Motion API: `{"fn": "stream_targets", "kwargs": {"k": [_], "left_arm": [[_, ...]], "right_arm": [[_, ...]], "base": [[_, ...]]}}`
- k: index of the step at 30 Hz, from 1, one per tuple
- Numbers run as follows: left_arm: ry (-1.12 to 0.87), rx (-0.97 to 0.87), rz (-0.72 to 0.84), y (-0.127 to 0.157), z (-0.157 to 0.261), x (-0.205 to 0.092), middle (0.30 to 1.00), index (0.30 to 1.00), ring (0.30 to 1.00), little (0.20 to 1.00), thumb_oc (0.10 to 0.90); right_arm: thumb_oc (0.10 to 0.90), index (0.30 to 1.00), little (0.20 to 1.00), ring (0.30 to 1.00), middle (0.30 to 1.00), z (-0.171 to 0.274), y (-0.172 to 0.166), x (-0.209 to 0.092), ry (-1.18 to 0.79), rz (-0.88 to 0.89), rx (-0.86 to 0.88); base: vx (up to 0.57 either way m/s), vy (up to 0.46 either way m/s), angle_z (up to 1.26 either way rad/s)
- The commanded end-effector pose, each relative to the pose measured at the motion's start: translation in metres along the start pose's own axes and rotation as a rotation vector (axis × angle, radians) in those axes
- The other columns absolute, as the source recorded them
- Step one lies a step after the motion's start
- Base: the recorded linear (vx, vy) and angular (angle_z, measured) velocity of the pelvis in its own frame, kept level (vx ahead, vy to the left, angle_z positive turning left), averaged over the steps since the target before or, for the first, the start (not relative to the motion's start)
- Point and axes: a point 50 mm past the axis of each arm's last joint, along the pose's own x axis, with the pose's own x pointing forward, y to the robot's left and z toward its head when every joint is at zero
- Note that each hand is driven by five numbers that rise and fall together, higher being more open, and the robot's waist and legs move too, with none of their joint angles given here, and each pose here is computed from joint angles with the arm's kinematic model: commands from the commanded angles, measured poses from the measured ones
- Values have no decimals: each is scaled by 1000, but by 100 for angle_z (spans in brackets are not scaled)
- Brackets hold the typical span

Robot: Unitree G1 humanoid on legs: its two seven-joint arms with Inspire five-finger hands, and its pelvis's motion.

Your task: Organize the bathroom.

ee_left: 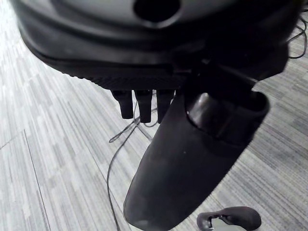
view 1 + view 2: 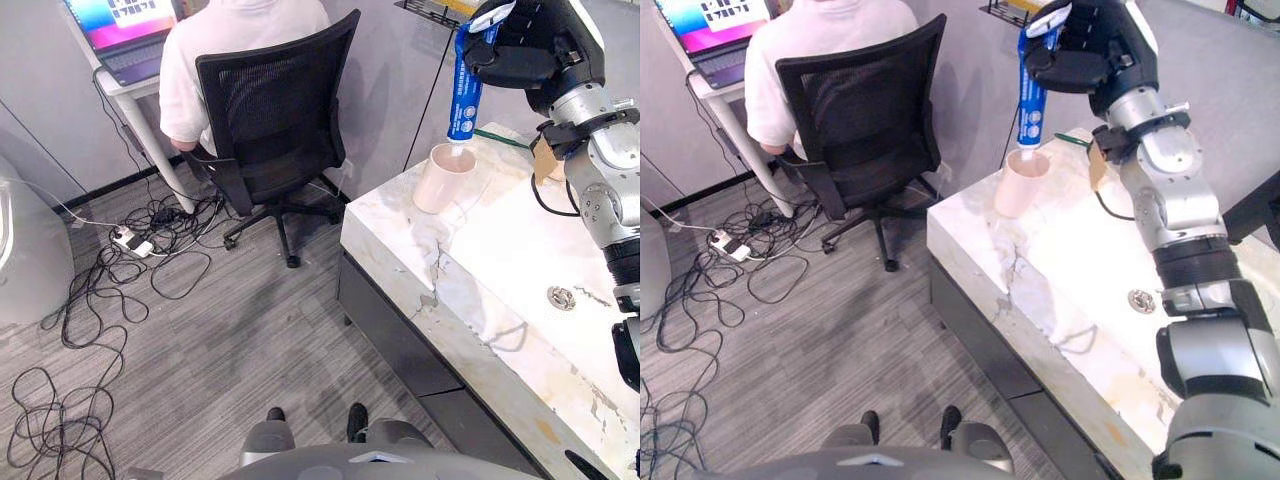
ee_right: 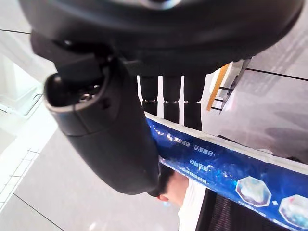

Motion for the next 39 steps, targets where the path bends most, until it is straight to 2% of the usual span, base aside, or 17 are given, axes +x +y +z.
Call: {"fn": "stream_targets", "kwargs": {"k": [1, 26, 39], "left_arm": [[147, 90, 128, 31, -34, 5, 900, 900, 900, 900, 800], [124, 53, 123, 40, -19, 3, 900, 900, 900, 900, 800], [110, 52, 119, 34, -15, 2, 900, 900, 900, 900, 800]], "right_arm": [[400, 300, 300, 300, 300, 73, -22, 12, -374, -127, 119], [400, 300, 300, 300, 300, 66, -21, 13, -390, -145, 153], [400, 300, 300, 300, 300, 64, -21, 12, -388, -148, 143]], "base": [[0, 0, 0], [-15, 6, 0], [-16, 7, 1]]}}
